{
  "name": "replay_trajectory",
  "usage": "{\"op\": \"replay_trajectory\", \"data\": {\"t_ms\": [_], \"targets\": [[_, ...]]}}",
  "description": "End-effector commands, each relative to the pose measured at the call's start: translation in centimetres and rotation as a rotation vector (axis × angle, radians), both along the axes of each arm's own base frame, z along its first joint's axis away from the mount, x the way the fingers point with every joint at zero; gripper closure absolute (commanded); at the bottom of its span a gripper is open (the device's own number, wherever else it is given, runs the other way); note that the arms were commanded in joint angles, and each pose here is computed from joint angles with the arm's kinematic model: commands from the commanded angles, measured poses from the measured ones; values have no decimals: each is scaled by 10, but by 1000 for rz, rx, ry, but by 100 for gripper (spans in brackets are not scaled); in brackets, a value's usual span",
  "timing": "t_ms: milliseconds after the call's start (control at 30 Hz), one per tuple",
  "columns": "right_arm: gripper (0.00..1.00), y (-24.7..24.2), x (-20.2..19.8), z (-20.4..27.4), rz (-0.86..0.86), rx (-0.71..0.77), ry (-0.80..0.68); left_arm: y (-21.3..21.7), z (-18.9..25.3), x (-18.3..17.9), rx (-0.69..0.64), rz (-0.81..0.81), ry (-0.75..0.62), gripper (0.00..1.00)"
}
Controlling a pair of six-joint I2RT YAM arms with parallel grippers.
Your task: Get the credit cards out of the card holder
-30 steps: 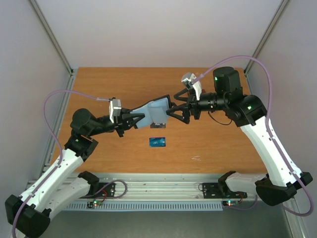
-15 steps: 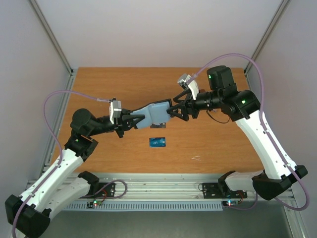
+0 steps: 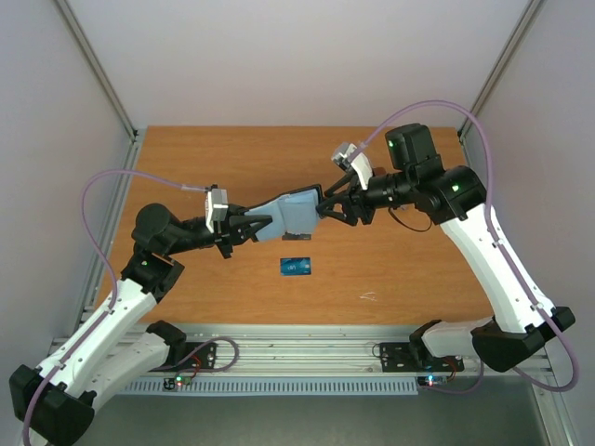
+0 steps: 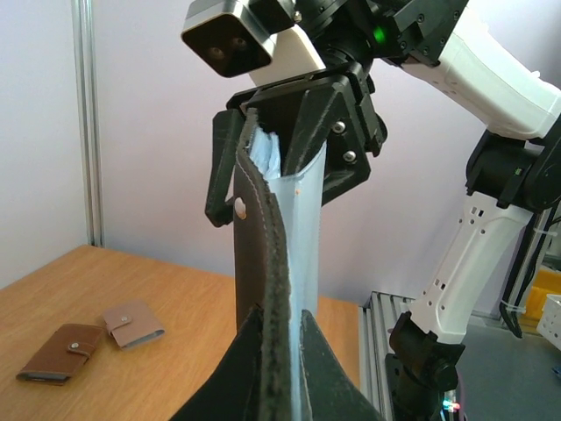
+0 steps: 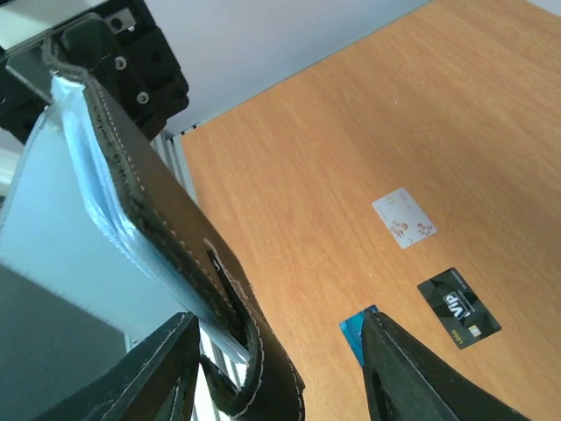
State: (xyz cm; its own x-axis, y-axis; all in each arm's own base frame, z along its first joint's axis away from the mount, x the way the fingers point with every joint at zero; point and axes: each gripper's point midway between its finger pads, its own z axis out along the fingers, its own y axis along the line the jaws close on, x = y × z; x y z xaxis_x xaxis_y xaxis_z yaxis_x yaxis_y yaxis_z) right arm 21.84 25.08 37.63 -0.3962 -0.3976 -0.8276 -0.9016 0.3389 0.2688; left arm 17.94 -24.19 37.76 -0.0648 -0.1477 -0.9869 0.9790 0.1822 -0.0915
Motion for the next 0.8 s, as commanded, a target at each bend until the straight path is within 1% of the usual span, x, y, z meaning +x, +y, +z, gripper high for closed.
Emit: {"op": "replay_trajectory", "data": {"t_ms": [0,100,200,367,433,500,600,767], "targets": [[49,6,12,7,-30,9,1,4,24,-12,-47,-13,-129,100],[49,16,12,11,-17,38,-33,3,24,-11,-46,-12,-128,100],[47,26,7,13,20,65,-32,3,23,-11,-45,-13,-127,100],[38,42,-8,16,105,98,-24,3,23,-9,-50,-2,-119,100],[36,46,-11,13,114,89,-14,4,22,-7,-52,6,-107,100],[36,50,-11,7,110,65,-9,4,23,-5,-60,14,-99,100],[39,56,-11,0,107,43,1,5,24,-2,-71,27,-80,100],[44,65,-12,-1,104,48,12,7,24,5,-88,61,-40,100]]}}
